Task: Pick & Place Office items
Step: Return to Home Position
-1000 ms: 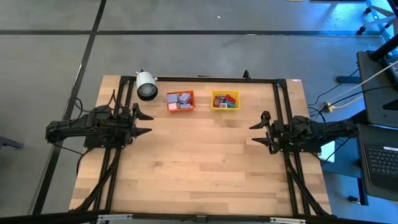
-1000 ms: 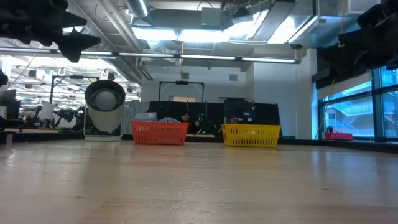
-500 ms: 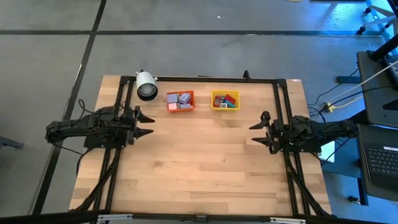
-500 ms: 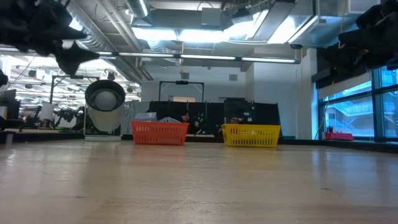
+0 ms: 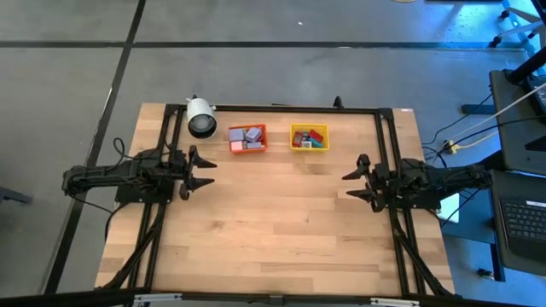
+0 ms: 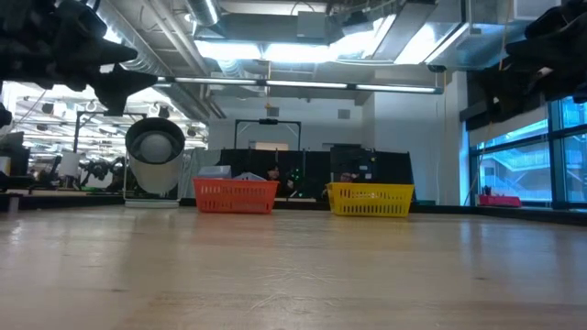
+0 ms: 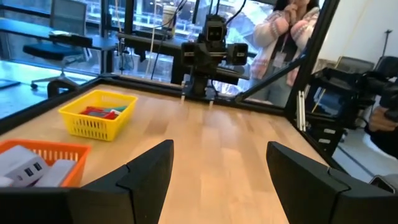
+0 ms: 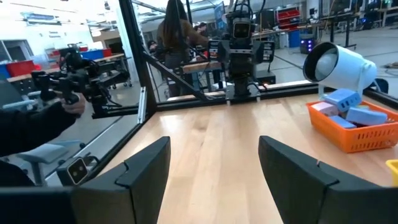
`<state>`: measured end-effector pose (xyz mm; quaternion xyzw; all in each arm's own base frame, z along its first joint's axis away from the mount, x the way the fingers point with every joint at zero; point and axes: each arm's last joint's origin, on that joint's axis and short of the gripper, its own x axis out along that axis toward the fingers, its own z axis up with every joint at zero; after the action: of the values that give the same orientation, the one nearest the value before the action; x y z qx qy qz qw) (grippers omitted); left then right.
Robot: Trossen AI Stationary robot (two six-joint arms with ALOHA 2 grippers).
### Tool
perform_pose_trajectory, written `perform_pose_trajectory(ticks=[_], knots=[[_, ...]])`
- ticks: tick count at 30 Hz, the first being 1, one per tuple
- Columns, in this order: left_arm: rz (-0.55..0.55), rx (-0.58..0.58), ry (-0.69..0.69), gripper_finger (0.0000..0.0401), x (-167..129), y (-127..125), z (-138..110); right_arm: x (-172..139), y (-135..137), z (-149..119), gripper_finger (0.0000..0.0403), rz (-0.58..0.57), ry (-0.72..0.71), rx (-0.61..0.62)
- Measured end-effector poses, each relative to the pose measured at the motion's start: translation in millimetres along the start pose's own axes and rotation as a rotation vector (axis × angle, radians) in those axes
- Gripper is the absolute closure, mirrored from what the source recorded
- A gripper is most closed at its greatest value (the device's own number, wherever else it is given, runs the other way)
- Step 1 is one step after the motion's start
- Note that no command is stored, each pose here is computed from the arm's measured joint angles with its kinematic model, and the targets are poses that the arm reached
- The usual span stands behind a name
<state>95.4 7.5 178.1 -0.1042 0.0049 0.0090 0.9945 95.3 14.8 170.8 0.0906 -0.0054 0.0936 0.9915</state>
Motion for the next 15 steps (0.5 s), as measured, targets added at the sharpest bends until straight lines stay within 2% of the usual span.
perform_pose_trajectory(ticks=[5,8,15], knots=[[0.006,0.025,0.03,0.0148,0.0,0.6,-2.9,0.0,-0.2,0.0,0.0158,-0.007,-0.001,-0.006],[0.016,0.007,0.081,0.0148,-0.3,1.6,-7.8,0.0,-0.2,0.0,0.0158,-0.006,-0.001,-0.006],[0.021,-0.032,0.095,0.0148,0.2,1.8,-8.8,0.0,-0.2,0.0,0.0158,-0.007,-0.001,0.015]])
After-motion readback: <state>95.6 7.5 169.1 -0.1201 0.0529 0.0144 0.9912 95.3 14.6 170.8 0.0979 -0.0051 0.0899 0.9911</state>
